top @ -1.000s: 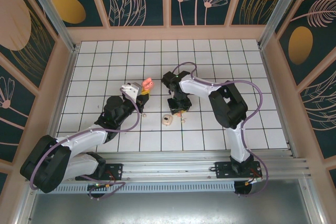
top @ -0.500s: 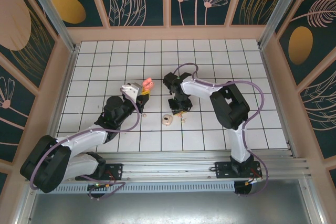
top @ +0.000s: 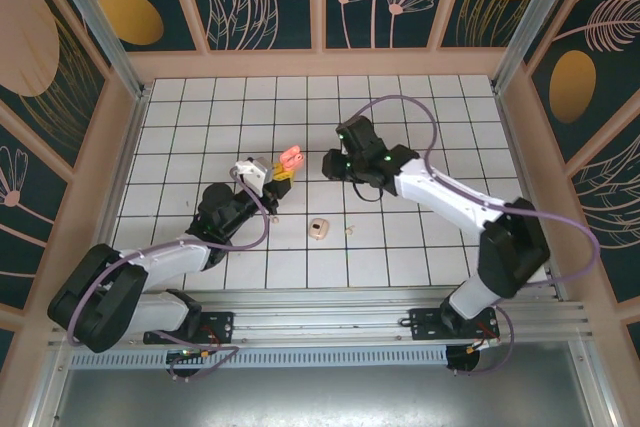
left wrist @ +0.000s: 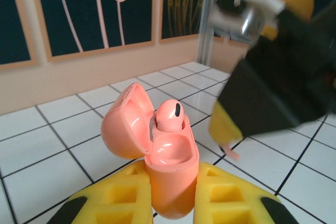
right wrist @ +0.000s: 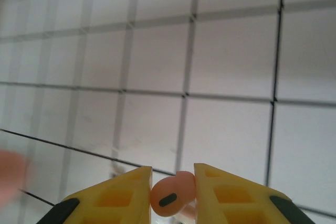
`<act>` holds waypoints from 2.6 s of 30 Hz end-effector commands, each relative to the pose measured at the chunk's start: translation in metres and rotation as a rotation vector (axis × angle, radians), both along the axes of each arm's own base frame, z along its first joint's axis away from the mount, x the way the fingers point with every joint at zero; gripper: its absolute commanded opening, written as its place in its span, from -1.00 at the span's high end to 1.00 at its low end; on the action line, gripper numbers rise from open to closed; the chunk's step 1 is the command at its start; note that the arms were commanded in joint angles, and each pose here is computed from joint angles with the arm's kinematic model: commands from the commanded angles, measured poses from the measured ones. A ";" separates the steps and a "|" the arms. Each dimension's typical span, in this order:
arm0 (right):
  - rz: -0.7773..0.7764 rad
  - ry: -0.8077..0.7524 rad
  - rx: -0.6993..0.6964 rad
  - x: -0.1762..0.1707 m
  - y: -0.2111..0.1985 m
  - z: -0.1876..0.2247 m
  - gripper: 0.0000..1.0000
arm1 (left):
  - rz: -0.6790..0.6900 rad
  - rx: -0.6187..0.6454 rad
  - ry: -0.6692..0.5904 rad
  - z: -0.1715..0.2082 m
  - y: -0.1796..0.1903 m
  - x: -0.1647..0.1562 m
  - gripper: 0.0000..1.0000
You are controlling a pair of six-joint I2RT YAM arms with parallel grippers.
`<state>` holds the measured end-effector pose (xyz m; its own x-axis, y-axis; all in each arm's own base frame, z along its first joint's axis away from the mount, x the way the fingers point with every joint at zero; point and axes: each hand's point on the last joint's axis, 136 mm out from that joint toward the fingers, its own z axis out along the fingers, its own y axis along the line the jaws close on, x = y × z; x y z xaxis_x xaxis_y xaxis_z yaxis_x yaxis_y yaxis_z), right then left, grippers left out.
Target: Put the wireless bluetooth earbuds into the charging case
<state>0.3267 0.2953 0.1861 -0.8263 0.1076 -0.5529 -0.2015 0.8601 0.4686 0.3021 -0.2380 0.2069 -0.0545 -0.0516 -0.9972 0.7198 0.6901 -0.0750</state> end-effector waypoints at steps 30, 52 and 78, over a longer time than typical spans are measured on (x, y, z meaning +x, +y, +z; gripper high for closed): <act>0.158 -0.561 0.410 -0.038 0.065 0.134 0.52 | -0.084 -0.081 -0.253 0.053 -0.011 -0.010 0.87; 0.173 -0.502 0.446 -0.042 0.077 0.112 0.52 | -0.029 -0.134 -0.297 0.072 -0.002 -0.008 0.87; 0.129 -0.381 0.361 -0.039 0.068 0.076 0.42 | -0.020 -0.115 -0.341 0.080 0.001 -0.011 0.87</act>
<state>0.2854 0.3726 0.2854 -0.5589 0.2803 -0.7804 -0.5706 0.5529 0.6072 0.2989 -0.2419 0.2447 0.1509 -0.1014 -0.9833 0.7394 0.6718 0.0442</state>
